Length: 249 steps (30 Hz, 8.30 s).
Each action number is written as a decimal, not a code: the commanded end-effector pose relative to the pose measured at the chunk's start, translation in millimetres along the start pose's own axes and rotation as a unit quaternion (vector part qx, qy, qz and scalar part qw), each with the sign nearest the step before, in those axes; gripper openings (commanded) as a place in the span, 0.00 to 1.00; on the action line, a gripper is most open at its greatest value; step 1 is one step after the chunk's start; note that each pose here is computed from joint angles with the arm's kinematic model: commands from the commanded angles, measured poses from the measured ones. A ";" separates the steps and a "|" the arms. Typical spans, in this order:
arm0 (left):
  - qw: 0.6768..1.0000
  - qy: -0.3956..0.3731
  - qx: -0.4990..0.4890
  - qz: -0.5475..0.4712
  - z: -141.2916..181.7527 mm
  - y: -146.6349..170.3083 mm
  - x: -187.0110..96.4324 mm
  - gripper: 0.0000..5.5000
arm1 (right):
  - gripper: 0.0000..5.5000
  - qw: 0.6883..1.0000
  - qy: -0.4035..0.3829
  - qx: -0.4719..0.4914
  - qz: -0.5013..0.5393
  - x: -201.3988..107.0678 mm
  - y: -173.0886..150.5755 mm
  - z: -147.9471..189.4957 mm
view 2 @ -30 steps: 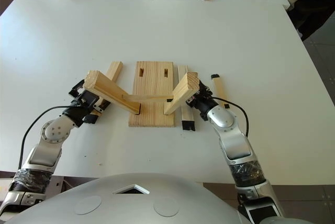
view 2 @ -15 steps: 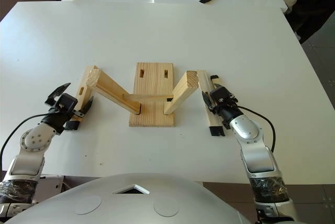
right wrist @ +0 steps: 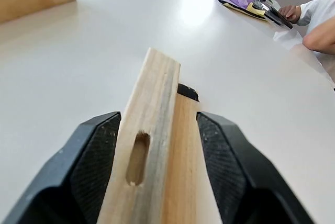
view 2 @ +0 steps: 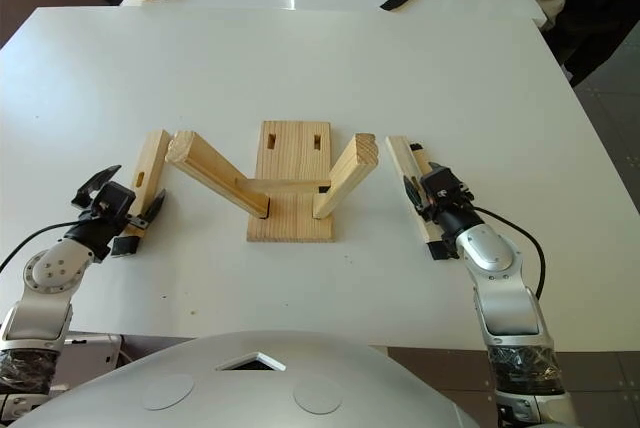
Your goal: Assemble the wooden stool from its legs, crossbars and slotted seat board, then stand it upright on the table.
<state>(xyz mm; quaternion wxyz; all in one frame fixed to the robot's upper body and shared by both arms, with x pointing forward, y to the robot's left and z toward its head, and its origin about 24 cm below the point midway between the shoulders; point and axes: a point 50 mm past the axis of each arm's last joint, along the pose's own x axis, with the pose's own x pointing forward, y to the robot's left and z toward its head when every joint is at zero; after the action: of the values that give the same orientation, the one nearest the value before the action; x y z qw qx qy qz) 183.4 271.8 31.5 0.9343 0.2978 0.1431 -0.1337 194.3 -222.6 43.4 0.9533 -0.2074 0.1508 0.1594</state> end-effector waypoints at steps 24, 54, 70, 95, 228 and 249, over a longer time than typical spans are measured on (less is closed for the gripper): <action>0.946 -0.261 0.094 -0.166 141.1 -58.0 153.3 0.83 | 0.49 0.875 0.006 -0.030 0.483 -38.0 62.4 40.6; 0.953 -0.174 0.106 -0.226 51.8 -43.6 122.3 0.83 | 0.49 0.960 -0.028 -0.036 0.275 37.1 67.3 36.5; 0.950 -0.154 0.041 -0.268 60.6 -52.0 87.2 0.83 | 0.49 0.993 -0.046 -0.005 0.113 91.7 48.1 37.4; 0.966 -0.168 -0.016 -0.194 123.5 5.3 79.2 0.83 | 0.49 0.923 -0.047 0.073 0.374 -20.2 49.3 51.9; 0.916 -0.203 0.200 -0.283 56.7 -57.3 75.9 0.83 | 0.49 0.964 -0.062 -0.180 0.184 97.5 36.3 40.2; 0.918 -0.211 0.194 -0.274 82.4 -49.3 65.1 0.83 | 0.49 0.956 -0.053 -0.182 0.224 66.8 57.9 26.8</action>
<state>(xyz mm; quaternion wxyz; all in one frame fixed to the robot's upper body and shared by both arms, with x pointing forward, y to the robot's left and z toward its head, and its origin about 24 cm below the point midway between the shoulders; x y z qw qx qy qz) 242.4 175.6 44.2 0.7932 0.3889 -0.0022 -0.4685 250.0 -155.9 28.5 0.8568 -0.3418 0.1031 0.3720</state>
